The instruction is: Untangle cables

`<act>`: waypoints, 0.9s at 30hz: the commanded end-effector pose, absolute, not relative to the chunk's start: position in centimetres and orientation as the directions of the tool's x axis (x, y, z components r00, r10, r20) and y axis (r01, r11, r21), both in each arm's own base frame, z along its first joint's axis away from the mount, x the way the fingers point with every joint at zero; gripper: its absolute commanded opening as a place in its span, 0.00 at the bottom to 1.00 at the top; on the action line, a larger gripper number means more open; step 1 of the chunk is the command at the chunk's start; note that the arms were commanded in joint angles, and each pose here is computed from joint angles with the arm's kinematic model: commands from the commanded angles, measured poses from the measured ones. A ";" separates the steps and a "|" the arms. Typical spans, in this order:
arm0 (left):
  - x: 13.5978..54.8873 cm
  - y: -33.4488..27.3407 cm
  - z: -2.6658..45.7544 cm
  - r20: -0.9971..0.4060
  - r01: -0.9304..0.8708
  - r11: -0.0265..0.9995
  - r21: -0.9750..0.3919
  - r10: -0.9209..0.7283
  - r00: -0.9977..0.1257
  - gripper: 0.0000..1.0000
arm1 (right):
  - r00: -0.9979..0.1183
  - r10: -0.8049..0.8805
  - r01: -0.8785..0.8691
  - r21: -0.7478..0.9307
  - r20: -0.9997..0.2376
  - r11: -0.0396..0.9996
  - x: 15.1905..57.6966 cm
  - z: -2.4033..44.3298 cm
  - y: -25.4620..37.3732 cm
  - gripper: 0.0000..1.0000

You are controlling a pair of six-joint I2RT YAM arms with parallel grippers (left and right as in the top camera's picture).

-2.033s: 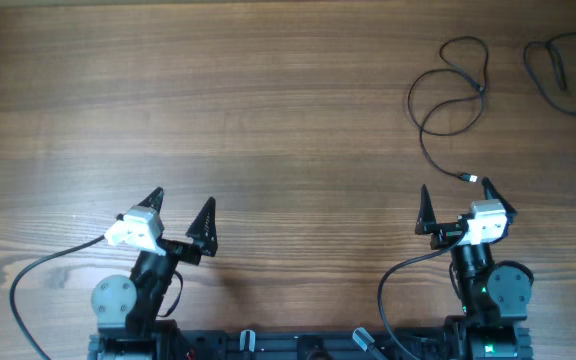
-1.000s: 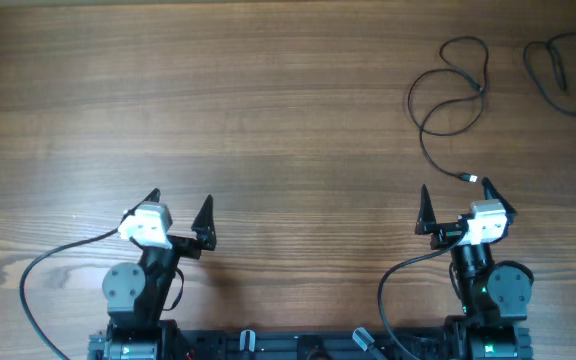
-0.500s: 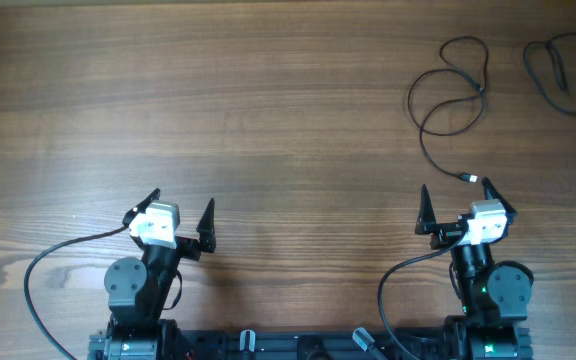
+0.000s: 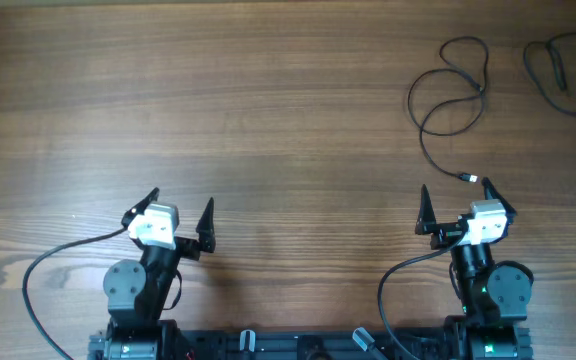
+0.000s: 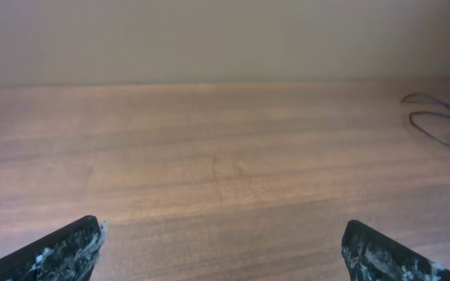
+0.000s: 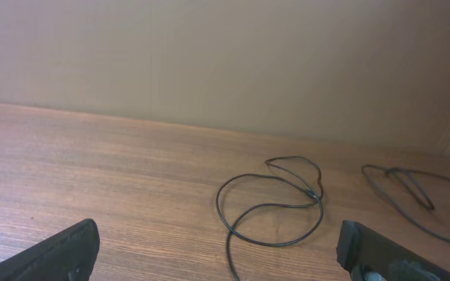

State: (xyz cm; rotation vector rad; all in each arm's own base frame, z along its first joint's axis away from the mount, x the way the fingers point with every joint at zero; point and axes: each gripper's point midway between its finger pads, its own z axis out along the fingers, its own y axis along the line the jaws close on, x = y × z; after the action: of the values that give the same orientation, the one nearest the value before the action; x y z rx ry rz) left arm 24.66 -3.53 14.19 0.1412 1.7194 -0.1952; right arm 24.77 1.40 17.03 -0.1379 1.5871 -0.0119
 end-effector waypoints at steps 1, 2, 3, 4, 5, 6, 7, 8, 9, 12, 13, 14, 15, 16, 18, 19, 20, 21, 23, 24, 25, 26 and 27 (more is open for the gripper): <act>24.6 -3.3 14.7 -0.993 0.199 0.980 -0.019 0.005 -0.118 1.00 | -0.015 -0.104 -0.071 -0.103 -0.994 0.992 24.8 17.0 1.3 1.00; 24.6 -3.3 14.9 -0.994 0.198 0.980 -0.018 0.004 -0.113 1.00 | -0.015 -0.105 -0.071 -0.104 -0.994 0.992 24.8 17.0 1.3 1.00; 24.5 -3.3 15.1 -0.995 0.198 0.980 -0.016 0.005 -0.103 1.00 | -0.015 -0.104 -0.071 -0.103 -0.994 0.992 24.8 17.0 1.3 1.00; 24.5 -3.3 15.2 -0.995 0.199 0.980 -0.014 0.005 -0.096 1.00 | -0.015 -0.104 -0.071 -0.103 -0.994 0.992 24.8 17.0 1.3 1.00; 24.4 -3.3 15.5 -0.996 0.199 0.980 -0.012 0.005 -0.084 1.00 | -0.015 -0.104 -0.071 -0.103 -0.994 0.992 24.8 17.0 1.3 1.00; 24.4 -3.3 15.8 -0.998 0.199 0.980 -0.009 0.005 -0.069 1.00 | -0.015 -0.105 -0.071 -0.104 -0.994 0.992 24.8 17.0 1.3 1.00; 24.3 -3.3 16.3 -0.999 0.199 0.980 -0.004 0.006 -0.050 1.00 | -0.015 -0.104 -0.071 -0.103 -0.994 0.992 24.8 17.0 1.3 1.00; 24.3 -3.3 16.3 -0.999 0.199 0.980 -0.004 0.006 -0.048 1.00 | -0.015 -0.104 -0.071 -0.103 -0.994 0.992 24.8 17.0 1.3 1.00; 24.3 -3.3 16.2 -0.999 0.199 0.980 -0.005 0.006 -0.052 1.00 | -0.015 -0.104 -0.071 -0.103 -0.994 0.992 24.8 17.0 1.3 1.00; 24.3 -3.3 16.2 -0.999 0.199 0.980 -0.005 0.005 -0.052 1.00 | -0.015 -0.104 -0.071 -0.103 -0.994 0.992 24.8 17.0 1.3 1.00; 24.3 -3.3 16.2 -0.999 0.200 0.980 -0.005 0.006 -0.052 1.00 | -0.015 -0.105 -0.071 -0.104 -0.994 0.992 24.8 17.0 1.3 1.00; 24.3 -3.3 16.2 -0.999 0.200 0.980 -0.005 0.006 -0.052 1.00 | -0.015 -0.104 -0.071 -0.103 -0.994 0.992 24.8 17.0 1.3 1.00; 24.3 -3.3 16.2 -0.999 0.199 0.980 -0.005 0.005 -0.052 1.00 | -0.015 -0.104 -0.071 -0.103 -0.994 0.992 24.8 17.0 1.3 1.00; 24.3 -3.3 16.2 -0.999 0.199 0.980 -0.005 0.005 -0.052 1.00 | -0.015 -0.104 -0.071 -0.103 -0.994 0.992 24.8 17.0 1.3 1.00; 24.3 -3.3 16.2 -0.999 0.200 0.980 -0.005 0.006 -0.052 1.00 | -0.015 -0.104 -0.071 -0.103 -0.994 0.992 24.8 17.0 1.3 1.00; 24.3 -3.3 16.2 -0.999 0.200 0.980 -0.005 0.006 -0.052 1.00 | -0.015 -0.104 -0.071 -0.103 -0.994 0.992 24.8 17.0 1.3 1.00; 24.3 -3.3 16.2 -0.999 0.200 0.980 -0.005 0.006 -0.052 1.00 | -0.015 -0.104 -0.071 -0.103 -0.994 0.992 24.8 17.0 1.3 1.00; 24.3 -3.2 16.2 -0.999 0.194 0.981 -0.005 0.005 -0.053 1.00 | -0.015 -0.105 -0.071 -0.104 -0.994 0.992 24.8 17.0 1.3 1.00; 24.3 -3.4 16.2 -0.998 0.204 0.978 -0.043 -0.032 -0.060 1.00 | -0.015 -0.104 -0.071 -0.103 -0.994 0.992 24.8 17.0 1.3 1.00; 24.3 -3.3 16.2 -0.998 0.195 0.980 -0.040 -0.029 -0.060 1.00 | -0.015 -0.104 -0.071 -0.103 -0.994 0.992 24.8 17.0 1.3 1.00; 24.4 -3.0 16.2 -0.998 0.178 0.983 -0.037 -0.027 -0.059 1.00 | -0.015 -0.104 -0.071 -0.103 -0.994 0.992 24.8 17.0 1.3 1.00; 24.4 -2.9 16.2 -0.998 0.173 0.984 -0.037 -0.027 -0.058 1.00 | -0.015 -0.104 -0.071 -0.103 -0.994 0.992 24.8 17.0 1.3 1.00; 24.4 -2.9 16.2 -0.998 0.173 0.984 -0.037 -0.027 -0.059 1.00 | -0.015 -0.105 -0.071 -0.104 -0.994 0.992 24.8 17.0 1.3 1.00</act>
State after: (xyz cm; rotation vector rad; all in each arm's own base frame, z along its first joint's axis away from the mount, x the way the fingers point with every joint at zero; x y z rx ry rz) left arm 24.29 -3.46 16.41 0.1420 1.6219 -0.1843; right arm 24.77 1.40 17.03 -0.1379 1.5871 -0.0119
